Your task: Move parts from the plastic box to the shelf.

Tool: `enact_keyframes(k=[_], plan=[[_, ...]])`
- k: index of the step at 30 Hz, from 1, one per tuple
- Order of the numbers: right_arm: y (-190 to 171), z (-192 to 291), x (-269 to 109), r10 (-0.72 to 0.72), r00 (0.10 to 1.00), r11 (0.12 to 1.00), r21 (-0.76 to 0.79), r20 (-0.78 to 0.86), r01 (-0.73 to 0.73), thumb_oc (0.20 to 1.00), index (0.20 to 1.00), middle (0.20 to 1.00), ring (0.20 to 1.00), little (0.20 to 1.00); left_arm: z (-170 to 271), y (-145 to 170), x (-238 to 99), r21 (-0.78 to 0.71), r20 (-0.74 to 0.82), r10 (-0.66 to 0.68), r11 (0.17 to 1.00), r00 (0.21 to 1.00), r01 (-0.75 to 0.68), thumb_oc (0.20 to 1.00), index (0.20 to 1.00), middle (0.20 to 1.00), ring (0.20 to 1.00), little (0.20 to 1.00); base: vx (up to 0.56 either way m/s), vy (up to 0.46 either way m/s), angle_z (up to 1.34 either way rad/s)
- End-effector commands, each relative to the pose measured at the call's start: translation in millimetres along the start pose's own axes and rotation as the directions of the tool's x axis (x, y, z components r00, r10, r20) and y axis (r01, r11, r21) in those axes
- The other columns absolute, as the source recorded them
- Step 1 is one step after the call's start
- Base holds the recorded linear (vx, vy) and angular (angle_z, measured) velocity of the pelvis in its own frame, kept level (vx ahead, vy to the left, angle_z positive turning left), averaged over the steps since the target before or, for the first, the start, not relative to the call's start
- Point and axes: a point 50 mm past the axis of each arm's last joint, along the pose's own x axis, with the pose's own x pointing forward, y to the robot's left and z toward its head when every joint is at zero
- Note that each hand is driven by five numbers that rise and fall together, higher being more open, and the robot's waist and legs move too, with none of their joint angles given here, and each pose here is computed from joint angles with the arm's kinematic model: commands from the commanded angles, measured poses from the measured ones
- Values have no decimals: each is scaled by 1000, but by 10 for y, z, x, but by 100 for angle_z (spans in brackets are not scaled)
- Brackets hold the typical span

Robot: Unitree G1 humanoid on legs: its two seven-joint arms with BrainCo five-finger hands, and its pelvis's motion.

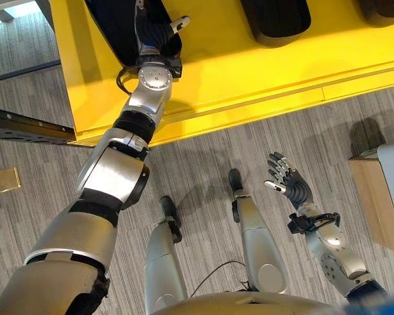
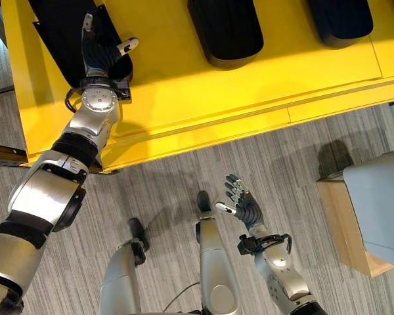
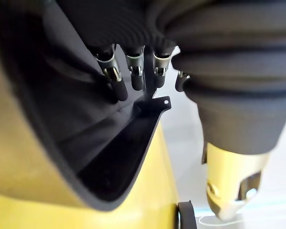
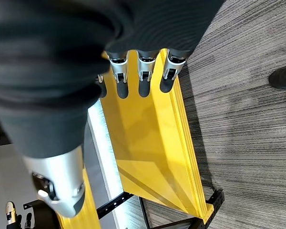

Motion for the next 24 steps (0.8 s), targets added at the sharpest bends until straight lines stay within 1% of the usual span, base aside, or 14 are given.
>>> enact_keyframes(k=[1, 6, 14, 16, 18, 19, 21, 24], plan=[[-65, 219, -9, 14, 995, 999, -40, 102, -10, 1000, 1000, 1000, 1000, 1000, -555, 114, -177, 94, -200, 24, 996, 979, -5, 1000, 1000, 1000, 1000, 1000, 0, 0, 0], [-75, 227, -8, 14, 994, 999, -41, 104, -9, 1000, 1000, 1000, 1000, 1000, -614, 127, -205, 118, -213, 15, 993, 977, 11, 1000, 1000, 1000, 1000, 1000, 0, 0, 0], [-82, 241, -8, 22, 994, 998, -53, 108, -17, 1000, 1000, 1000, 1000, 1000, -654, 192, -209, 222, -193, -3, 974, 981, 46, 1000, 1000, 1000, 1000, 1000, 0, 0, 0], [-94, 252, -16, 24, 993, 998, -54, 112, -18, 1000, 1000, 1000, 1000, 1000, -642, 251, -185, 290, -168, -6, 956, 986, 55, 1000, 1000, 1000, 1000, 1000, 0, 0, 0], [-99, 255, -18, 25, 993, 998, -55, 112, -19, 1000, 1000, 1000, 1000, 1000, -631, 263, -176, 309, -159, -8, 949, 987, 57, 1000, 1000, 1000, 1000, 1000, 0, 0, 0], [-114, 263, -22, 23, 993, 998, -60, 114, -16, 1000, 1000, 1000, 1000, 1000, -618, 316, -156, 371, -134, -16, 926, 991, 65, 1000, 1000, 1000, 1000, 1000, 0, 0, 0], [-120, 265, -28, 26, 993, 998, -62, 115, -19, 1000, 1000, 1000, 1000, 1000, -624, 374, -145, 418, -123, -17, 906, 992, 67, 1000, 1000, 1000, 1000, 1000, 0, 0, 0], [-123, 264, -35, 28, 993, 998, -60, 116, -21, 1000, 1000, 1000, 1000, 1000, -647, 435, -144, 442, -123, -9, 895, 992, 63, 1000, 1000, 1000, 1000, 1000, 0, 0, 0]])
